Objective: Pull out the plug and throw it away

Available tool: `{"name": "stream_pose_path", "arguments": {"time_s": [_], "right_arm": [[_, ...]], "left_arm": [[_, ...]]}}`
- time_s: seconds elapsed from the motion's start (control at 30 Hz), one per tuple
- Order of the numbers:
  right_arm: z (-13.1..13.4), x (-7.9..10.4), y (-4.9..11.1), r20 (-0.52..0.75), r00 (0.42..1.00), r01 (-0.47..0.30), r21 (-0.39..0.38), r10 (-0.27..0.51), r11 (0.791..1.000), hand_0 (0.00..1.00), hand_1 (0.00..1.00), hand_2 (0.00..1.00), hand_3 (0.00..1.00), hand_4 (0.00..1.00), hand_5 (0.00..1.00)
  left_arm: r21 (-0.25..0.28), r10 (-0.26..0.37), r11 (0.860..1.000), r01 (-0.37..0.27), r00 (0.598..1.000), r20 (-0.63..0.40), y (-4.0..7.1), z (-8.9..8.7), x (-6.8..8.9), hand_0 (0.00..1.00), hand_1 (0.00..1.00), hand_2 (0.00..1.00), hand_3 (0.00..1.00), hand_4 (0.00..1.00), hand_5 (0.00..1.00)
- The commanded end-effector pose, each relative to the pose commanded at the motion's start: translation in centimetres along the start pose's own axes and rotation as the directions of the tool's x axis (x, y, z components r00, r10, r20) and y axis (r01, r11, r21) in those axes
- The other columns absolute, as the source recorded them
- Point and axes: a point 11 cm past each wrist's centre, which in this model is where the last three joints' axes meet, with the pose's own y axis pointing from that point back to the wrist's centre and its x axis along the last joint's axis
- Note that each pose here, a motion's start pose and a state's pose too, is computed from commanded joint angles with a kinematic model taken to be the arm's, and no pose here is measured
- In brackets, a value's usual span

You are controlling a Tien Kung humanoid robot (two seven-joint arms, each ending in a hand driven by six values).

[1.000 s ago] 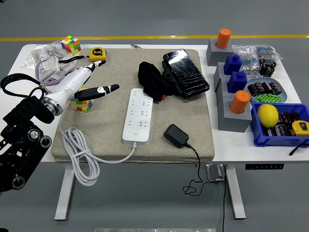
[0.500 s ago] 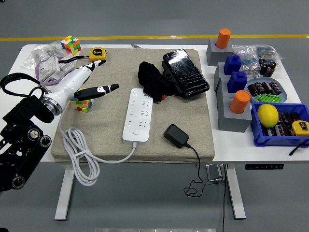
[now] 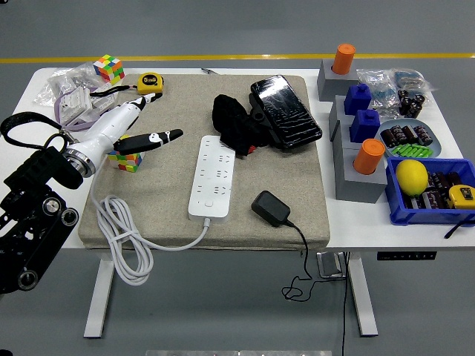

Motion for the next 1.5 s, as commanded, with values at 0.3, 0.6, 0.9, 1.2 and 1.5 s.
{"name": "stream_pose_path", "arguments": {"time_s": [0.3,0.6,0.9,1.2,1.5], "right_arm": [[0.07,0.03,0.0,-0.002,1.0,0.0,-0.001,0.0,1.0,0.575,0.662,0.673,0.592,0.998,0.473],[0.09,-0.04,0.0,-0.001,1.0,0.002,-0.001,-0.002,1.0,0.575,0.662,0.673,0.593,0.998,0.473],[0.22,0.05,0.01,-0.001,1.0,0.002,-0.004,-0.002,1.0,0.575,0.662,0.674,0.593,0.998,0.475],[0.32,0.0,0.0,-0.001,1.0,0.002,-0.005,-0.002,1.0,0.575,0.662,0.673,0.593,0.998,0.475],[0.36,0.06,0.0,-0.001,1.0,-0.005,-0.011,0.005,1.0,0.575,0.66,0.672,0.592,0.998,0.476]], "left_arm": [[0.001,0.0,1.0,0.0,1.0,-0.002,0.02,-0.02,-0.06,0.998,0.998,0.998,0.998,0.998,0.928],[0.008,-0.001,1.0,0.001,1.0,0.0,0.07,-0.18,-0.05,0.998,0.998,0.998,0.998,0.998,0.928],[0.012,0.004,1.0,-0.004,1.0,-0.005,0.14,-0.33,0.04,0.998,0.998,0.998,0.998,0.998,0.927],[0.016,0.003,1.0,-0.002,1.0,-0.011,0.28,-0.43,-0.18,0.998,0.998,0.998,0.998,0.998,0.928],[0.018,0.001,1.0,0.0,1.0,-0.01,0.38,-0.5,-0.19,0.998,0.998,0.998,0.998,0.998,0.927]]}}
